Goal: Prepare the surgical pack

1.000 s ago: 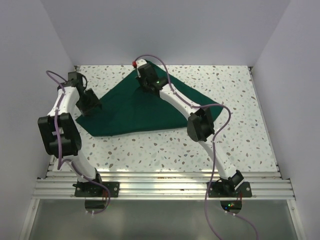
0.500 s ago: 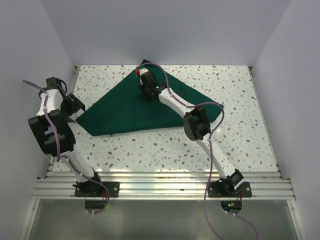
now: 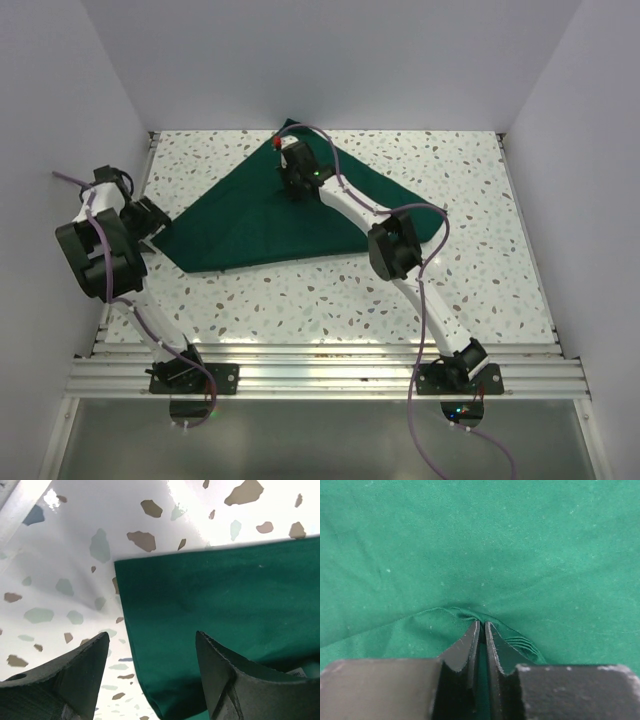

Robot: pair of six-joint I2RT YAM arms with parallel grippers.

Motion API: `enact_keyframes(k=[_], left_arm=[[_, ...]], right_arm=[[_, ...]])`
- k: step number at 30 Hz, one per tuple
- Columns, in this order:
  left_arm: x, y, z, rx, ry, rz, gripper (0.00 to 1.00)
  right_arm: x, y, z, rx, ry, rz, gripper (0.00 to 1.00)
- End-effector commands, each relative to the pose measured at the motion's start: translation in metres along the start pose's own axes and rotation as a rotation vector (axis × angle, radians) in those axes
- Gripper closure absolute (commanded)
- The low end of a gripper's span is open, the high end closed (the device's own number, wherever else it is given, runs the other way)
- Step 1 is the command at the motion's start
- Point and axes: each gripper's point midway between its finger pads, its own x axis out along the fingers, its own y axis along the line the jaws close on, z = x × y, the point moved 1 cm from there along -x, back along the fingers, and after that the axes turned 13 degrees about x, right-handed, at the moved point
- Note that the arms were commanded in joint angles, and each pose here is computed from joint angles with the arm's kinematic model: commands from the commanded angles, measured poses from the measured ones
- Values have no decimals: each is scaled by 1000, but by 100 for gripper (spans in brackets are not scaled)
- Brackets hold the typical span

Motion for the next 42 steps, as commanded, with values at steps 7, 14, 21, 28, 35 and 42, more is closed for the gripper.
enact_keyframes(k=[7,14,21,28,35,42], left_arm=[[7,6,25,-25,-70,-17,31],[-8,21,44,-92,-129,-26,36],[-4,41,53,-140,-136,8,41],[13,44,60,-171,-121,5,46],[37,33,48,-204,-64,-70,56],[47,35,35,-199,-41,-68,58]], right_arm=[[-1,18,7,36,-29,61,74],[-23,29,25,97,-54,99,41],[-53,44,52,146,-86,145,26],[-84,50,85,163,-138,190,21],[-93,43,97,162,-167,183,21],[-89,41,90,169,-147,180,21]])
